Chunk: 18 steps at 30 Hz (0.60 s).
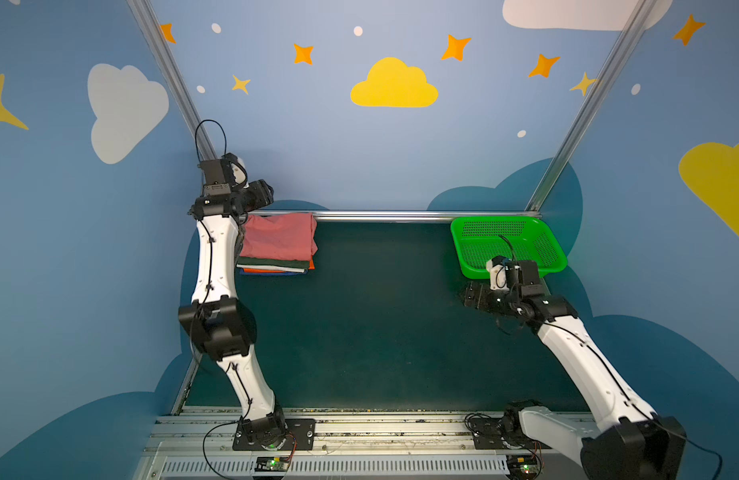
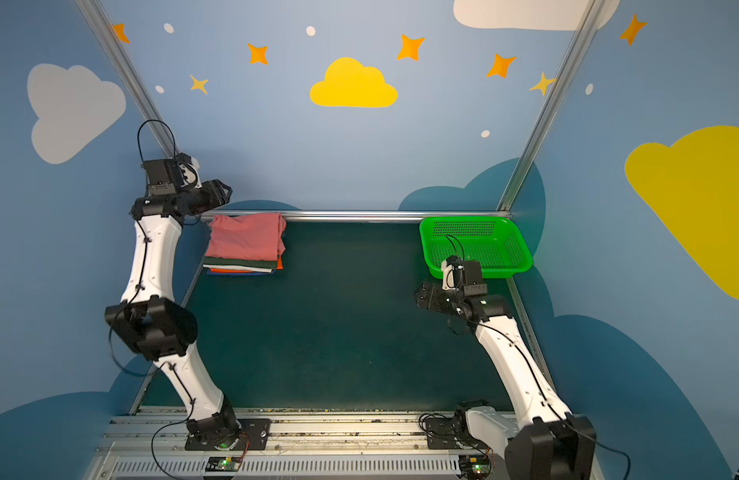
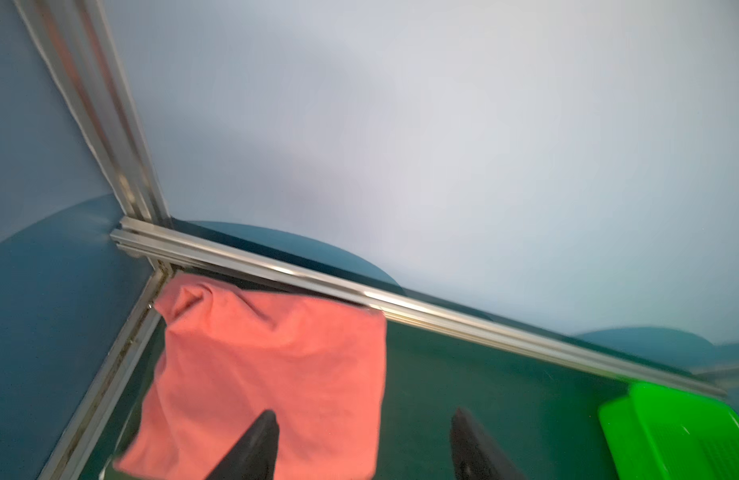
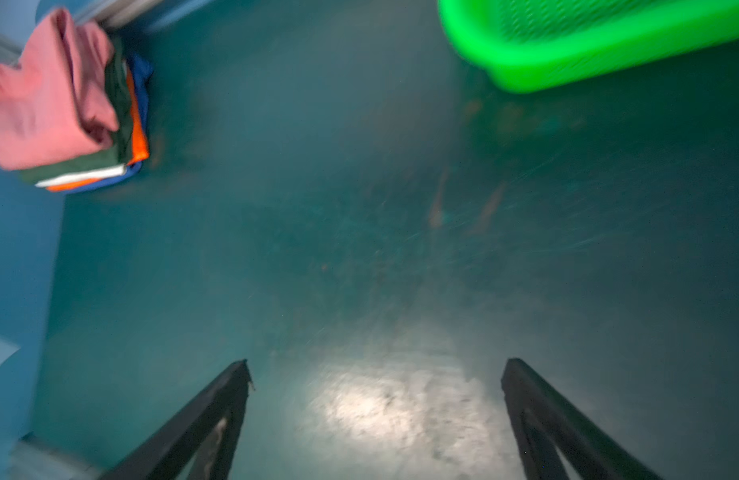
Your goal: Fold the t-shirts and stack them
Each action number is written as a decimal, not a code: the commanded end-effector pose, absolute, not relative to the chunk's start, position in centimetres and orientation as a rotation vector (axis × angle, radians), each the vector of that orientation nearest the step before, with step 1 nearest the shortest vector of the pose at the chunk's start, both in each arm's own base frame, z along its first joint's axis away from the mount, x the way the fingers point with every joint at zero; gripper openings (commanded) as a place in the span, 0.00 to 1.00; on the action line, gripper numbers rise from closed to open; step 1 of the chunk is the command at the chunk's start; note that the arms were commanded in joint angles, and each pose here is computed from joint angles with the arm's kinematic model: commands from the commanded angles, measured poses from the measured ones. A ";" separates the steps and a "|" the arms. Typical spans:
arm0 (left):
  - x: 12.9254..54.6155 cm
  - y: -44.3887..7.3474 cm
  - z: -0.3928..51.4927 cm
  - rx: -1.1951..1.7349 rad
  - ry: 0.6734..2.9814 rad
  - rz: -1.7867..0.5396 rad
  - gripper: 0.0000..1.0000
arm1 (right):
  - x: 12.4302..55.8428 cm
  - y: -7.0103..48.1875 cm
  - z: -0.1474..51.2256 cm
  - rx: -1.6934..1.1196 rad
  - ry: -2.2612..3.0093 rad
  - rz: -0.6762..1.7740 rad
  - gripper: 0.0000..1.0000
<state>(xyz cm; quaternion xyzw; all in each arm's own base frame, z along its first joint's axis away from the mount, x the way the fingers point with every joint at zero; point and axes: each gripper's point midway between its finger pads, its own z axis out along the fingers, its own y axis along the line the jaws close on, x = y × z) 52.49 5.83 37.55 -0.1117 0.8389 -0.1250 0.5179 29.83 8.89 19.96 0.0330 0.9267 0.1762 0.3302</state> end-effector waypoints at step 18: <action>34.2 5.9 23.0 -0.543 1.841 0.230 1.00 | 32.8 -0.3 19.9 0.109 1.899 0.018 0.97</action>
